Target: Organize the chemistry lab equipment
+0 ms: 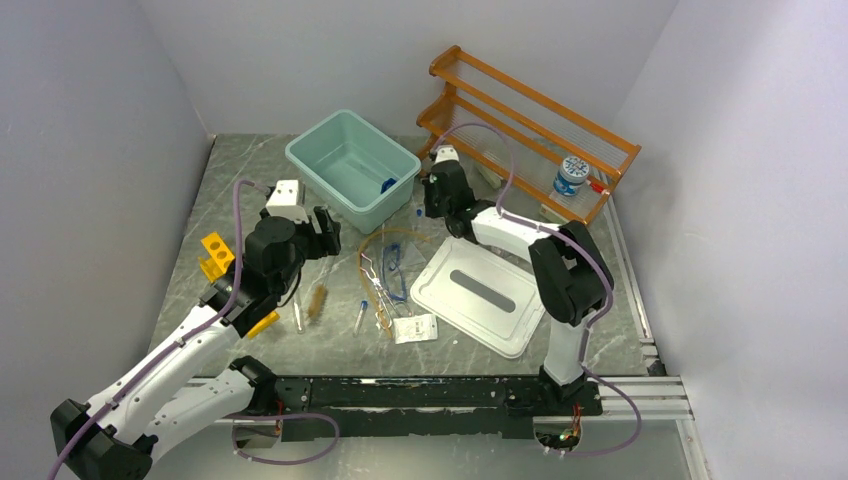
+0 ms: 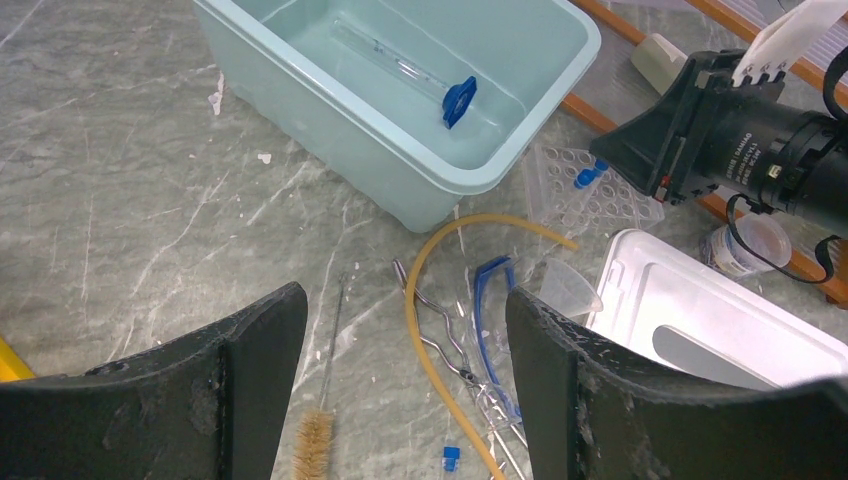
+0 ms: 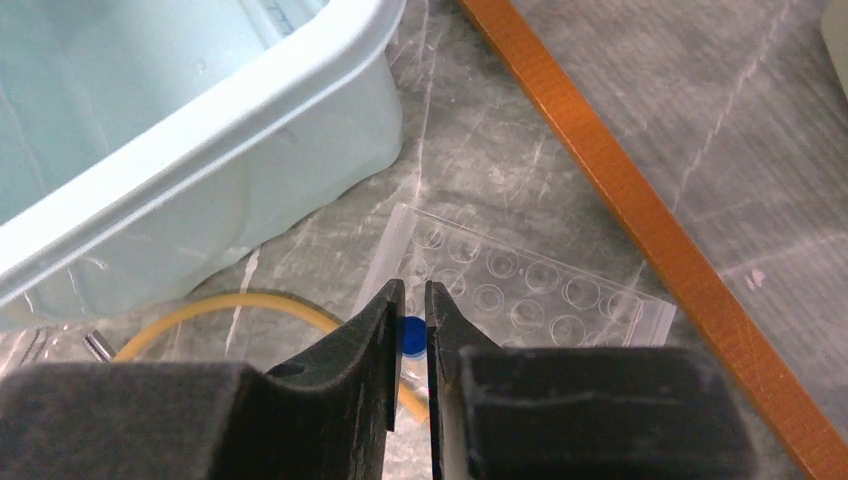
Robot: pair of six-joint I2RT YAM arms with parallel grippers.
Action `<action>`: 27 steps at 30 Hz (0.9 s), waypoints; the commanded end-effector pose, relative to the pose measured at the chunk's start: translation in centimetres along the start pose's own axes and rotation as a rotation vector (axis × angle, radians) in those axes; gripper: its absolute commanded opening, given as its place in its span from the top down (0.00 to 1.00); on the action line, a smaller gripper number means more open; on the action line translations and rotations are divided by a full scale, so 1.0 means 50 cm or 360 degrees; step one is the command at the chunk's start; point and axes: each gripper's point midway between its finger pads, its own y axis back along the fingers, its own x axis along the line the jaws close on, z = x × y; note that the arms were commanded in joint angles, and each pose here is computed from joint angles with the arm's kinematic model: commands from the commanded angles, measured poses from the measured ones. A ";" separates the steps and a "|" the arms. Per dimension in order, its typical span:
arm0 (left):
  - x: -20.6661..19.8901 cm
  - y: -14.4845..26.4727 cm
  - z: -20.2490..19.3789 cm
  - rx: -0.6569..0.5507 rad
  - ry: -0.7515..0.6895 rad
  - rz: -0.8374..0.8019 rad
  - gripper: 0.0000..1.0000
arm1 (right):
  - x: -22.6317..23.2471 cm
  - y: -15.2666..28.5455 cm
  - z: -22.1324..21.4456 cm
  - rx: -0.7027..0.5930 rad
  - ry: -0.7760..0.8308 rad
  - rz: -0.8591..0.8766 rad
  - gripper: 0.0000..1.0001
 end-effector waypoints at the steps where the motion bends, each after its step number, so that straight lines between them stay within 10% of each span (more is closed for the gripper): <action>1: -0.004 -0.002 0.019 -0.0050 0.0015 -0.0019 0.23 | 0.004 0.022 -0.001 -0.0012 0.0024 0.0054 0.82; 27: -0.005 -0.003 0.017 -0.0044 0.0016 -0.0019 0.23 | 0.026 0.073 -0.018 -0.0070 0.0073 0.0239 0.76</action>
